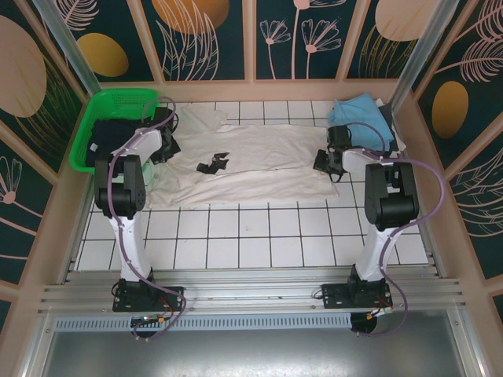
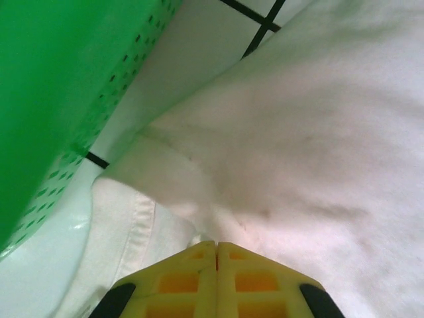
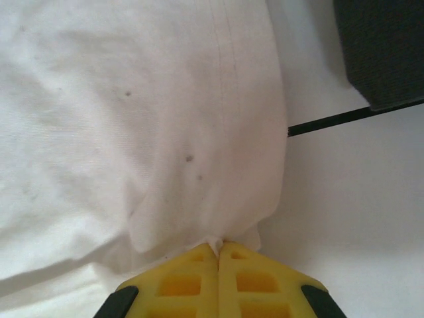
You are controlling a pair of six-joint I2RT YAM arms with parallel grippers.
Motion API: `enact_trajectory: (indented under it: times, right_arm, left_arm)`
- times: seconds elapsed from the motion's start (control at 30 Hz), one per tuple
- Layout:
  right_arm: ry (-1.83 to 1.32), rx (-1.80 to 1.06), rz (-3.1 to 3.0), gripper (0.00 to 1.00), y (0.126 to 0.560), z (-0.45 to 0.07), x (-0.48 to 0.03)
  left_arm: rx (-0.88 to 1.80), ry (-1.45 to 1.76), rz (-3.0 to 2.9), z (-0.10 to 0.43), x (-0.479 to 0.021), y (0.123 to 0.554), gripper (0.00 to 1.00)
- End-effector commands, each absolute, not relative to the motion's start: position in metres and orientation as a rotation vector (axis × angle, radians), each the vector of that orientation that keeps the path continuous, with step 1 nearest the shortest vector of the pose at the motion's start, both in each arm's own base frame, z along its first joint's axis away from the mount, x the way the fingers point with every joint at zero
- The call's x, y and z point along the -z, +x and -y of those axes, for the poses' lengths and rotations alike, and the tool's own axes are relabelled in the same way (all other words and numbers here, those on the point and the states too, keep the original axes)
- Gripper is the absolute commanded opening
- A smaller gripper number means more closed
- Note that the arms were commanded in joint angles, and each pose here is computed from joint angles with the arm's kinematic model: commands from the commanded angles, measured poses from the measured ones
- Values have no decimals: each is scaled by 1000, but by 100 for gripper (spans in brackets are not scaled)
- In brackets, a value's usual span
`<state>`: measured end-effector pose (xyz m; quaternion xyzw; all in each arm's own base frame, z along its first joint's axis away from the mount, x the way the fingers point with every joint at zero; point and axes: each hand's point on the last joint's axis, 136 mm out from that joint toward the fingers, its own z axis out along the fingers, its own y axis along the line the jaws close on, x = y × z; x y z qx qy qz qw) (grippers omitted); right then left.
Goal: Fold and stack the t-shirts
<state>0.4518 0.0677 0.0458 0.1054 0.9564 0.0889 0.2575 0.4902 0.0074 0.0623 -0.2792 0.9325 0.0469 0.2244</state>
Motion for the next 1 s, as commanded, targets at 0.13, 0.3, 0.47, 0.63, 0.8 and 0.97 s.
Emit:
enact_trajectory:
  times: [0.13, 0.3, 0.47, 0.63, 0.8, 0.97]
  right_arm:
    - [302, -208, -2528, 0, 430, -60, -99]
    - [308, -171, -2498, 0, 400, -56, -122]
    - [324, -185, -2435, 0, 366, -51, -146]
    - [318, -262, -2391, 0, 334, -56, -158]
    - [315, -308, -2410, 0, 315, -60, -136]
    - [359, -255, -2491, 0, 320, -57, -111]
  left_arm:
    - [-22, -703, -2365, -13, -190, 445, 0]
    - [-41, -713, -2370, -18, -203, 401, 0]
    - [-14, -729, -2337, -19, -213, 362, 0]
    - [60, -714, -2307, -14, -221, 329, 0]
    - [93, -715, -2324, -10, -205, 307, 0]
    - [152, -698, -2370, 1, -184, 317, 0]
